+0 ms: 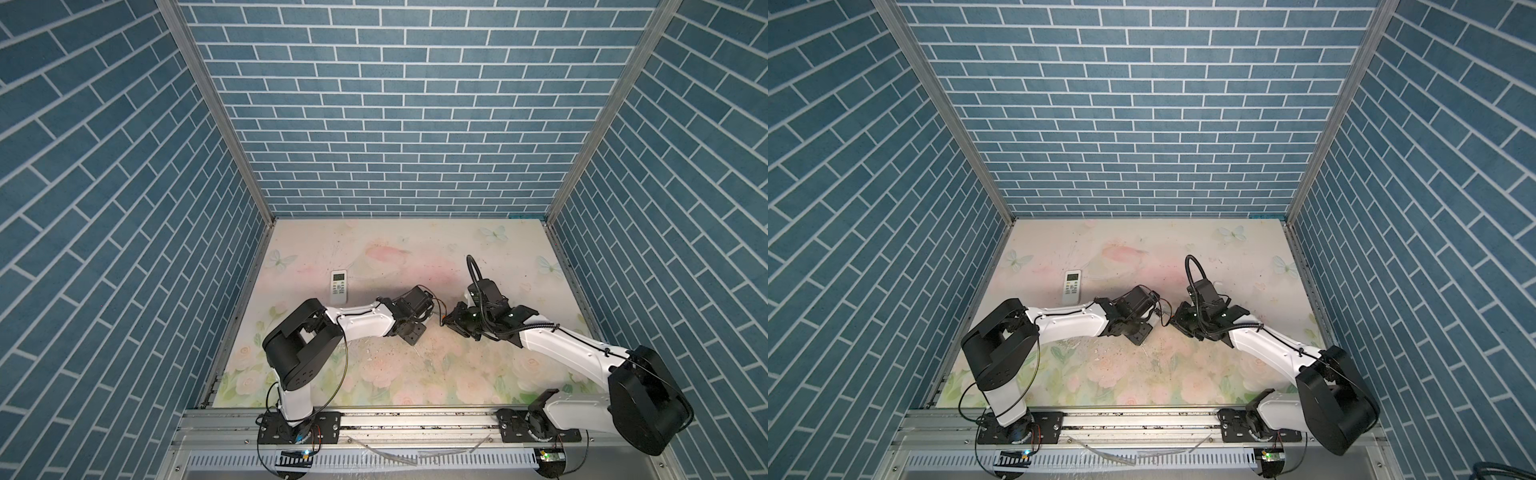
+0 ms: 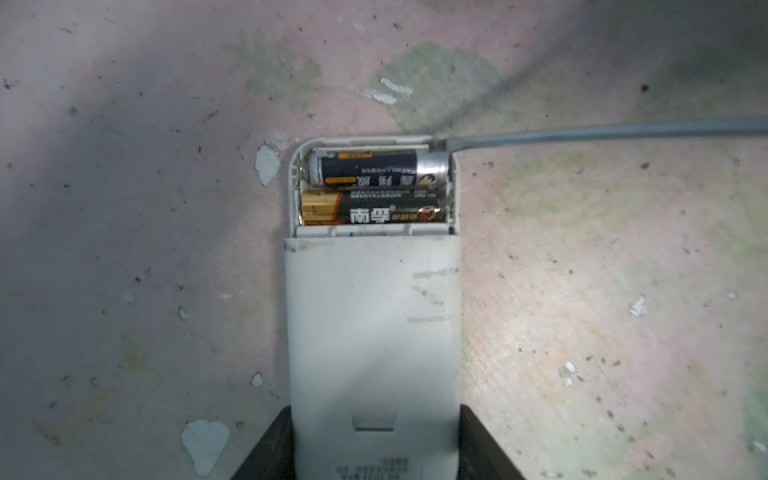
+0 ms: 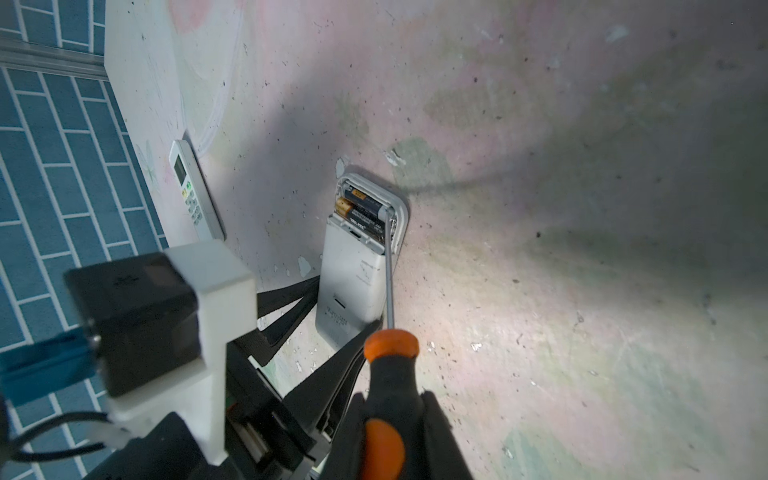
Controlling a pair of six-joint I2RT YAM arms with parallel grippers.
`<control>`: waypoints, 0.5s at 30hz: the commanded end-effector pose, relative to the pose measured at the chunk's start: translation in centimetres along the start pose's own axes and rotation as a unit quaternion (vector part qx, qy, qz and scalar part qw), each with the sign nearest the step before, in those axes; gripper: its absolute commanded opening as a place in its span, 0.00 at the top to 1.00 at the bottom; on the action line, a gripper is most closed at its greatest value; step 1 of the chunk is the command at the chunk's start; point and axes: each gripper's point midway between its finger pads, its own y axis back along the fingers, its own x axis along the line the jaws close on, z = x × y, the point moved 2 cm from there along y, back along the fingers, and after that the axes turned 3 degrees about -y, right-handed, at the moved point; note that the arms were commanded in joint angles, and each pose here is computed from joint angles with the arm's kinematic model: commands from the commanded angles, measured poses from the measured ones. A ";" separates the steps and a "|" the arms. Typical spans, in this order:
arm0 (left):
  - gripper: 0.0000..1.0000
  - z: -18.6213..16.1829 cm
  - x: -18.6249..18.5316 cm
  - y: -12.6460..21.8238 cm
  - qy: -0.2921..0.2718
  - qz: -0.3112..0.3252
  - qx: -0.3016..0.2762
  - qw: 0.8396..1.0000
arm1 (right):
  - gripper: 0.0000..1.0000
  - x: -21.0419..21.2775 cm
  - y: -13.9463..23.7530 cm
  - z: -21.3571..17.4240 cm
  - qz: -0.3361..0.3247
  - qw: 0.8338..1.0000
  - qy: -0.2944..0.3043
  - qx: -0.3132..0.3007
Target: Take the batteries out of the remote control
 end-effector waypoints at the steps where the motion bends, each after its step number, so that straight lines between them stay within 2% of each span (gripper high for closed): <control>1: 0.56 -4.3 -0.8 -1.7 -0.015 -0.011 0.076 0.997 | 1.00 -0.6 -0.5 -0.2 -0.005 1.000 -0.019 0.002; 15: 0.57 -4.3 -0.9 -1.9 -0.014 -0.012 0.079 0.997 | 1.00 -1.2 0.1 -0.7 -0.009 1.000 -0.020 0.001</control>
